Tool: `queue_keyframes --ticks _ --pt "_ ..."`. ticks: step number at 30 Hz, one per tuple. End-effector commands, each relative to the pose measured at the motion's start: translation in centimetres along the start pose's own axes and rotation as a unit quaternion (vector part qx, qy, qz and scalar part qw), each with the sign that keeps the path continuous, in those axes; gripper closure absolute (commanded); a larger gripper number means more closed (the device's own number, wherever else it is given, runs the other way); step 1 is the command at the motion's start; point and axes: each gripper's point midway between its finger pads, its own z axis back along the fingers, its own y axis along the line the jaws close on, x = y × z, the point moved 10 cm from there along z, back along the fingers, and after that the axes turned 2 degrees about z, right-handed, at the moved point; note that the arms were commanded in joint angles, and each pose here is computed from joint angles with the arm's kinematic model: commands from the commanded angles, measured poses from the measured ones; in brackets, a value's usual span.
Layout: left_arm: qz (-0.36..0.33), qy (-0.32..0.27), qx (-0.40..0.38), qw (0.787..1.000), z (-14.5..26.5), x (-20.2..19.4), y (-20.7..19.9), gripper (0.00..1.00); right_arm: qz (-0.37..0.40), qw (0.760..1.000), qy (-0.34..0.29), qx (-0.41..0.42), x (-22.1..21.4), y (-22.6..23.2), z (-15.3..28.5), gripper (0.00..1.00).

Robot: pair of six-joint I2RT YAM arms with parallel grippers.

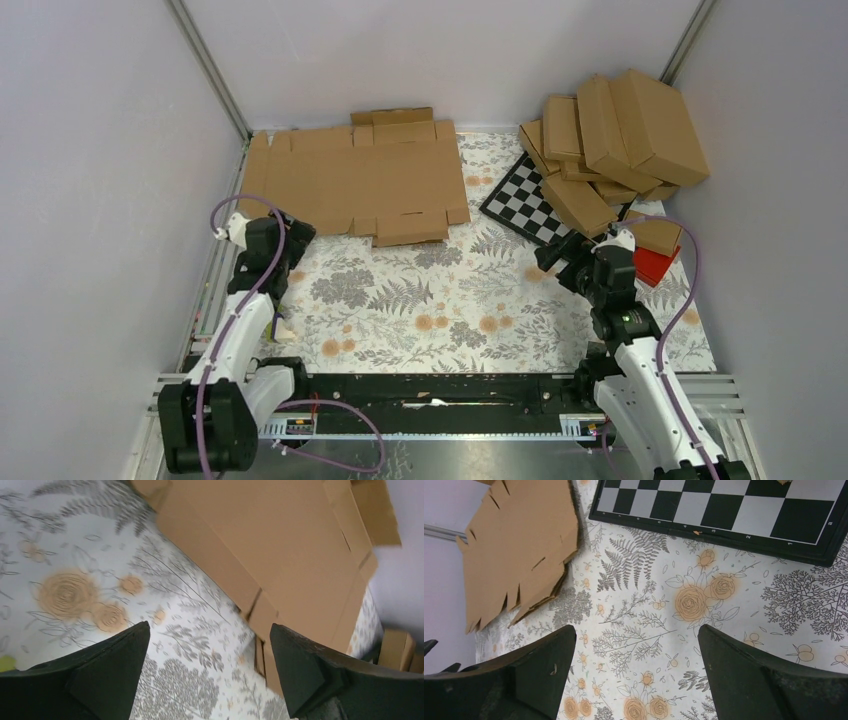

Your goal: Fold the paper box

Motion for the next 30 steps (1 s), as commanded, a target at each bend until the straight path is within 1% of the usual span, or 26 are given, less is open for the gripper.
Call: queue_keyframes --ticks 1,3,5,8,10,18,26,27,30 --pt "0.094 -0.047 -0.003 0.994 -1.3 3.1 -0.9 0.01 -0.007 0.999 -0.016 0.028 0.8 1.0 0.8 0.00" --pt "0.115 -0.045 0.003 0.992 -2.3 3.7 -0.5 0.02 -0.009 0.999 -0.014 0.029 0.6 0.9 0.8 0.00" --pt "0.135 -0.037 0.001 0.990 -3.4 3.8 0.1 0.05 -0.005 0.999 -0.012 0.035 0.5 0.9 0.6 0.00" --pt "0.158 -0.015 -0.028 0.987 -4.7 3.6 0.5 0.10 0.000 0.999 -0.011 0.035 0.5 0.9 0.5 0.00" --pt "0.159 0.000 -0.056 0.986 -5.3 3.4 0.2 0.12 0.000 0.999 -0.012 0.032 0.5 0.8 0.4 0.00" --pt "0.167 0.021 -0.051 0.984 -7.5 2.6 0.7 0.16 -0.012 0.999 -0.021 0.030 0.3 0.6 0.1 0.00" --pt "0.195 0.035 -0.060 0.978 -9.5 1.8 1.0 0.19 -0.026 0.999 -0.025 0.019 -0.1 0.2 -0.1 0.00" --pt "0.197 0.038 -0.061 0.978 -9.7 1.7 1.1 0.20 -0.026 0.999 -0.029 0.022 -0.1 0.2 -0.1 0.00" --pt "0.204 0.035 -0.066 0.976 -10.1 1.6 1.1 0.27 -0.024 0.999 -0.034 0.024 0.1 0.3 -0.1 0.00"
